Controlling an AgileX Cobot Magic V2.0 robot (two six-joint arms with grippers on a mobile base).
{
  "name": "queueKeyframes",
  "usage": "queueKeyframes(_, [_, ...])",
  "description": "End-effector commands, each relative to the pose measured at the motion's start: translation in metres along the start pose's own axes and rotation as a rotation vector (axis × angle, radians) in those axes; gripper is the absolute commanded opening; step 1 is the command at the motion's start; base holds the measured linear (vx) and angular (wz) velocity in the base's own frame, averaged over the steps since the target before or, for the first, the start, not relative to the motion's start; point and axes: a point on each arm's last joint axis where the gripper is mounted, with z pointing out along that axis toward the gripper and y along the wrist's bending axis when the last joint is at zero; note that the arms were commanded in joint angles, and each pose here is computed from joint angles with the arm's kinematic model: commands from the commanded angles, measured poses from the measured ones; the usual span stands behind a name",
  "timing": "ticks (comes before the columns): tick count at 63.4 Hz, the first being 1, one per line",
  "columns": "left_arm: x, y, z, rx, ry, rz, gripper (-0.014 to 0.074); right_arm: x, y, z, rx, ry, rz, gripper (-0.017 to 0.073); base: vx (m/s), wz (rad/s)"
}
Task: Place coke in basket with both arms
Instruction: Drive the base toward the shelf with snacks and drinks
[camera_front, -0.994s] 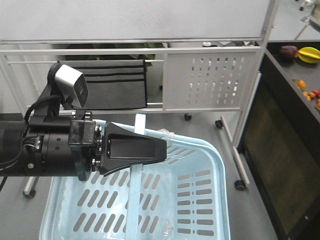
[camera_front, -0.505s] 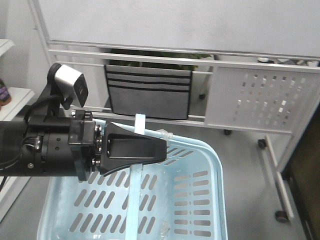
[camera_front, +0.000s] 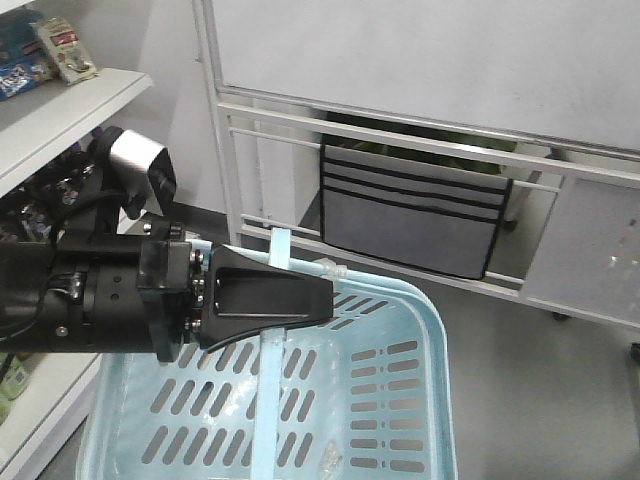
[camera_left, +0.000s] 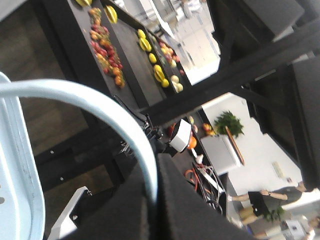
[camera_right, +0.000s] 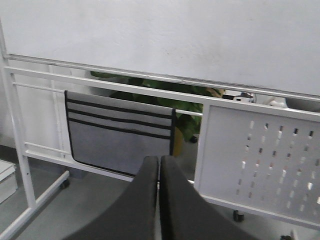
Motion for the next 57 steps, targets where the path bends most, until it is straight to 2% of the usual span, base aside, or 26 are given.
queueKeyframes(1, [-0.0068,-0.0242,-0.0033,0.131,-0.062,-0.01,-0.0006,-0.0043,0.0007,-0.001,-0.004,-0.079,-0.016,-0.0002,0.16,0.44])
queueKeyframes(57, [-0.0068,-0.0242,-0.0033,0.131,-0.062,-0.01,-0.0006,-0.0043,0.0007,-0.001,-0.004,-0.079,-0.016,-0.0002,0.14,0.5])
